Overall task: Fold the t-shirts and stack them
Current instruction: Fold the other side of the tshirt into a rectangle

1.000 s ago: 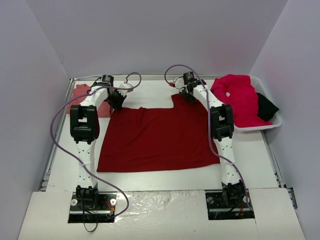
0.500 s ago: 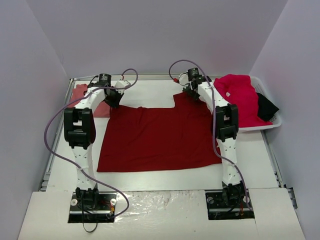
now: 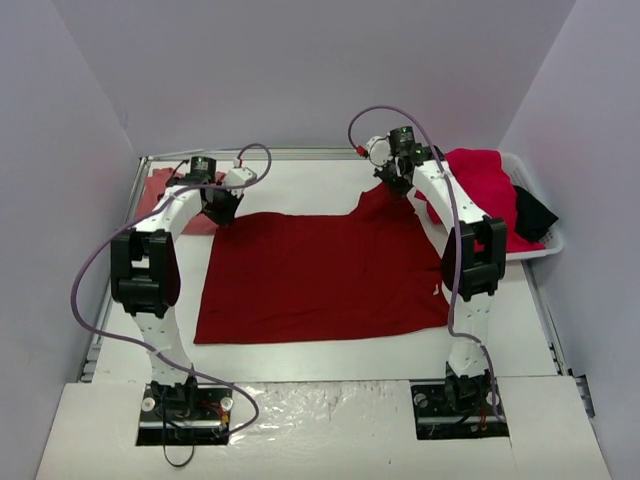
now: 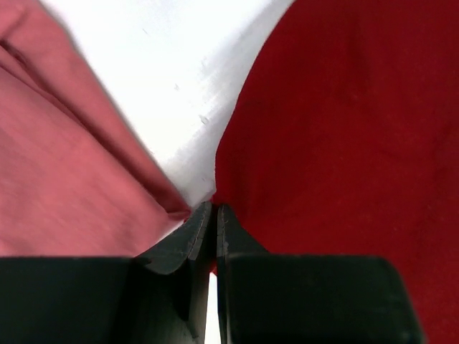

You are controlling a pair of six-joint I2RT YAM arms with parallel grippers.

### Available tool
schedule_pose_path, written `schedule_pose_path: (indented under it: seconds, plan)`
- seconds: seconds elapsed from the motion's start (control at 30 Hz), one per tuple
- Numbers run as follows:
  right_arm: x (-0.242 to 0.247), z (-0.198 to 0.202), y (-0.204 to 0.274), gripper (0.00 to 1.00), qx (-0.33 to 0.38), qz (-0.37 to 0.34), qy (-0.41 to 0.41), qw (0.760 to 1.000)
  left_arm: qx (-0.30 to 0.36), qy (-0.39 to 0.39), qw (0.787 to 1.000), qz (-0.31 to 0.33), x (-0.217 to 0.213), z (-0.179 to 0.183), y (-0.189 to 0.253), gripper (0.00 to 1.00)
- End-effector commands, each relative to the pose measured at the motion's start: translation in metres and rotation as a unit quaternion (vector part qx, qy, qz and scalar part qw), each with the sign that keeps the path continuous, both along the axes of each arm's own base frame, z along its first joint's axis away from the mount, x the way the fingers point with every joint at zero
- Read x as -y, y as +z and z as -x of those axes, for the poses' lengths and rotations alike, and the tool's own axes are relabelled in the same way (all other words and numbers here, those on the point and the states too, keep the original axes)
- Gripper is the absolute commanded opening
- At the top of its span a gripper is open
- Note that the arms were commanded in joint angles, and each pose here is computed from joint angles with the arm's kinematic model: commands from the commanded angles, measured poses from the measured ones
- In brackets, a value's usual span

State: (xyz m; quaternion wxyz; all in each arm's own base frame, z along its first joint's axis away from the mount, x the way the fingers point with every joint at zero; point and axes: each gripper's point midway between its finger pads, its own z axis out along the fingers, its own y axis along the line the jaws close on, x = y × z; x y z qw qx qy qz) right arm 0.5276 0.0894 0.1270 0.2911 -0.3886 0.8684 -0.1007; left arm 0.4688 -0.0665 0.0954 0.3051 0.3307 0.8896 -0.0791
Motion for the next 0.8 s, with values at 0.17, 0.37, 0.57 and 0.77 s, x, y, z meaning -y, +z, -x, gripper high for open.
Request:
schedule_pose_path:
  seconds: [0.17, 0.37, 0.57, 0.77]
  plan:
    - [0.011, 0.064, 0.023, 0.0, -0.038, -0.048, -0.01, 0.998, 0.032, -0.001, 0.999, 0.022, -0.008, 0.032, 0.04, 0.02]
    - [0.022, 0.09, 0.024, 0.0, -0.052, -0.058, -0.023, 0.997, 0.034, -0.004, 0.999, 0.027, -0.018, 0.055, 0.045, 0.02]
    - [0.03, 0.119, 0.02, 0.0, -0.07, -0.056, -0.028, 0.996, 0.026, 0.004, 0.999, 0.029, -0.036, 0.076, 0.04, 0.02]
    - [0.036, 0.149, 0.014, 0.0, -0.092, -0.057, -0.024, 0.994, 0.015, 0.0, 0.999, 0.03, -0.038, 0.093, 0.031, 0.02]
